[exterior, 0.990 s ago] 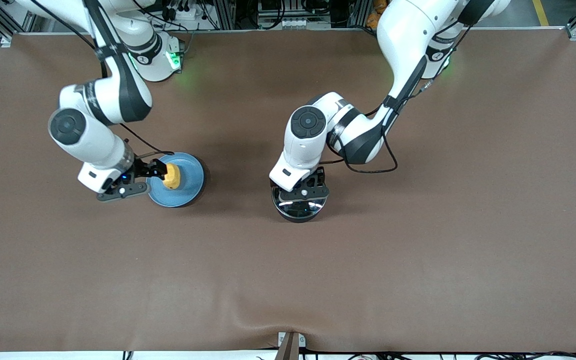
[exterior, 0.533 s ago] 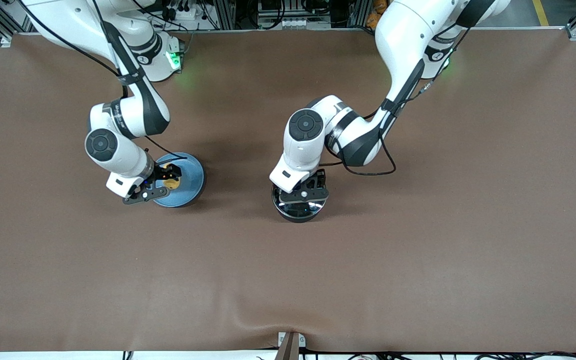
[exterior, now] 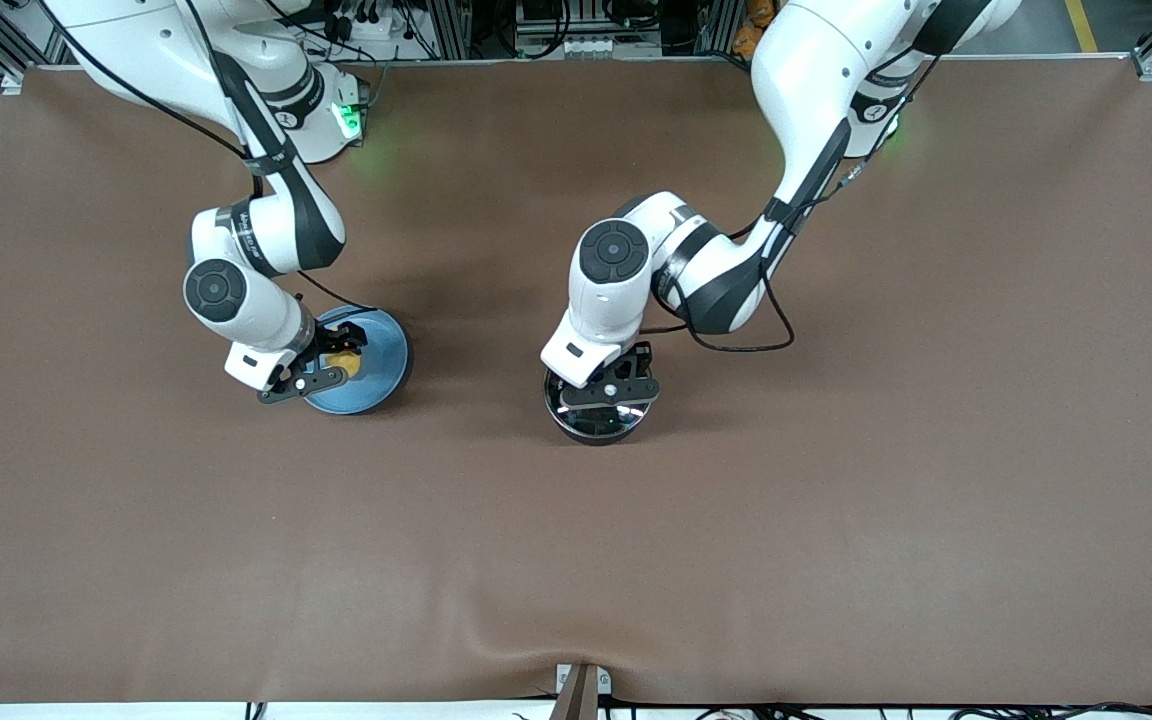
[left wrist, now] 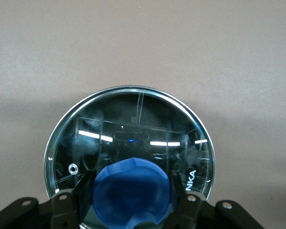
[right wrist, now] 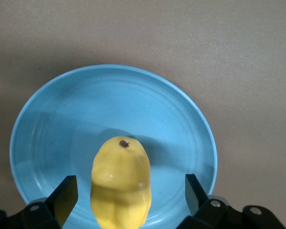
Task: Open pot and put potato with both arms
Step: 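Grasp the lid knob with the left gripper while the right gripper grasps the potato, then set the lid down with the left gripper while the right gripper carries the potato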
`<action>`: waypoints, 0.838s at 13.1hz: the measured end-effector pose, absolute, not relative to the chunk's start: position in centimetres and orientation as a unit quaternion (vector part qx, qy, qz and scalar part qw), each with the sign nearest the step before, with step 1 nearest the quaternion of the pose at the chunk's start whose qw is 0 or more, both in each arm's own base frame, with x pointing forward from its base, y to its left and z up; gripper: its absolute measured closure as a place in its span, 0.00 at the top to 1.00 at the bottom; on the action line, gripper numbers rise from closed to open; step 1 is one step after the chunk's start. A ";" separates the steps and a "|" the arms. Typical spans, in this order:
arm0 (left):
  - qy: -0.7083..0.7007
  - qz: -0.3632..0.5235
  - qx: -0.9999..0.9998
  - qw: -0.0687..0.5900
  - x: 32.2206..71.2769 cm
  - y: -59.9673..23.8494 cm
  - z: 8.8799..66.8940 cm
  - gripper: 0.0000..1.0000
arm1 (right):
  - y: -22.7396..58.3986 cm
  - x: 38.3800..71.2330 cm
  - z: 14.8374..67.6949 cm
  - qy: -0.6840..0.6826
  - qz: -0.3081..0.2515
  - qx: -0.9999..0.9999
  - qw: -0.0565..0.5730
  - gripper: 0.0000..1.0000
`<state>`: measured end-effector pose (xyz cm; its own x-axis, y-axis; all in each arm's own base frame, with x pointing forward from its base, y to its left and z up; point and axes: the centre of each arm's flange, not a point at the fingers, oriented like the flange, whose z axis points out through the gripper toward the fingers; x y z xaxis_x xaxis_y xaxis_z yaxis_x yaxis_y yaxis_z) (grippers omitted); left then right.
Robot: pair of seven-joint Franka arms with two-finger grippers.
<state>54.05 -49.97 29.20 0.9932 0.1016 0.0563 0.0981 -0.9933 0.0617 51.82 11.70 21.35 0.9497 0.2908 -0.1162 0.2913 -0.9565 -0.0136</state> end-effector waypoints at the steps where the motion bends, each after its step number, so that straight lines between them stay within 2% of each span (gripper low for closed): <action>1: 0.050 0.030 0.998 0.030 54.1 -50.0 29.3 0.67 | 11.7 51.8 20.7 0.147 -0.058 0.987 0.002 1.00; 2: 0.050 0.031 0.998 0.031 54.1 -50.0 29.4 0.67 | 11.7 51.8 20.2 0.147 -0.058 0.987 0.001 1.00; 3: 0.051 0.032 0.998 0.031 54.2 -50.0 29.7 0.67 | 11.7 51.7 19.8 0.147 -0.060 0.987 0.001 0.93; 4: 0.052 0.032 0.998 0.030 54.3 -49.9 30.3 0.67 | 11.7 51.7 19.7 0.147 -0.061 0.987 0.002 0.93; 5: 0.054 0.034 0.997 0.030 54.6 -49.7 31.6 0.67 | 11.7 51.7 19.7 0.147 -0.061 0.987 0.002 0.84; 7: 0.067 0.043 0.996 0.031 55.6 -48.2 35.8 0.67 | 11.7 51.7 19.6 0.148 -0.061 0.987 0.002 0.58; 8: 0.078 0.047 0.995 0.035 56.5 -46.6 38.4 0.67 | 11.7 51.7 19.6 0.148 -0.061 0.987 0.002 0.54; 11: 0.076 0.036 0.995 0.061 60.2 -38.8 44.8 0.67 | 11.7 51.7 19.7 0.146 -0.060 0.987 0.000 0.54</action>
